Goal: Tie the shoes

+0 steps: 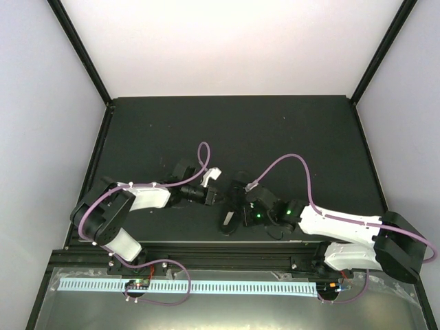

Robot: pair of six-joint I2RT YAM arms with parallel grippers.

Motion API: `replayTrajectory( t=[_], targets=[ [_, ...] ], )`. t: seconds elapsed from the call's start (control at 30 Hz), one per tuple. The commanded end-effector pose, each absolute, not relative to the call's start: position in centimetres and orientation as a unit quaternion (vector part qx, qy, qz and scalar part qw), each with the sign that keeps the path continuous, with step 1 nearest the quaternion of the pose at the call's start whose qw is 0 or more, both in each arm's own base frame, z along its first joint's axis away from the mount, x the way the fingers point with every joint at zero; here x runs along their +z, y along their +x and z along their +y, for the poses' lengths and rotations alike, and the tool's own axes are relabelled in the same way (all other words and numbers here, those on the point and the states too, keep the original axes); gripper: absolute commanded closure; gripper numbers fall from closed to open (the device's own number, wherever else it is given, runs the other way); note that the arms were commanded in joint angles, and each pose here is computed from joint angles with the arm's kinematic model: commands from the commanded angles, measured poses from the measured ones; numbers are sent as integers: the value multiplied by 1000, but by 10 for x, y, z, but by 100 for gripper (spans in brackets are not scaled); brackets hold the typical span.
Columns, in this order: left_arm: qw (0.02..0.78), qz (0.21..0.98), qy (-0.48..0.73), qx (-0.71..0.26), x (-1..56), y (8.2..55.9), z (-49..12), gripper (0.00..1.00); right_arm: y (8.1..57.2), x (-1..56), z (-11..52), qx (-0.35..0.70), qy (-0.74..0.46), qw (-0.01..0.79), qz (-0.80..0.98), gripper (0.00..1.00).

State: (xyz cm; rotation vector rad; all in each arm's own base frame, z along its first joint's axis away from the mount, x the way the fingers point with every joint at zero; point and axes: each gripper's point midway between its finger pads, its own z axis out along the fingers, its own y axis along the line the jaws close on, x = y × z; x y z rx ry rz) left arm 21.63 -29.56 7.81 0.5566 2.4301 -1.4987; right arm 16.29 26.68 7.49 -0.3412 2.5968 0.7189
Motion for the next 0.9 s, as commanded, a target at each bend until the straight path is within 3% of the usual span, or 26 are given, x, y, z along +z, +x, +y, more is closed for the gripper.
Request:
replayTrajectory(
  t=[0.0,0.57,0.73,0.87],
  targets=[
    [133,831,194,-505,80,220,-287,98,166,69,244,216,-102,221,946,98],
    [136,839,181,-495,68,224,-270,98,157,62,231,212,-99,213,948,98],
    [153,842,185,-483,74,223,-263,59,155,66,240,235,-115,212,942,98],
    [181,844,185,-470,84,228,-255,52,155,67,242,240,-119,213,940,98]
  ],
)
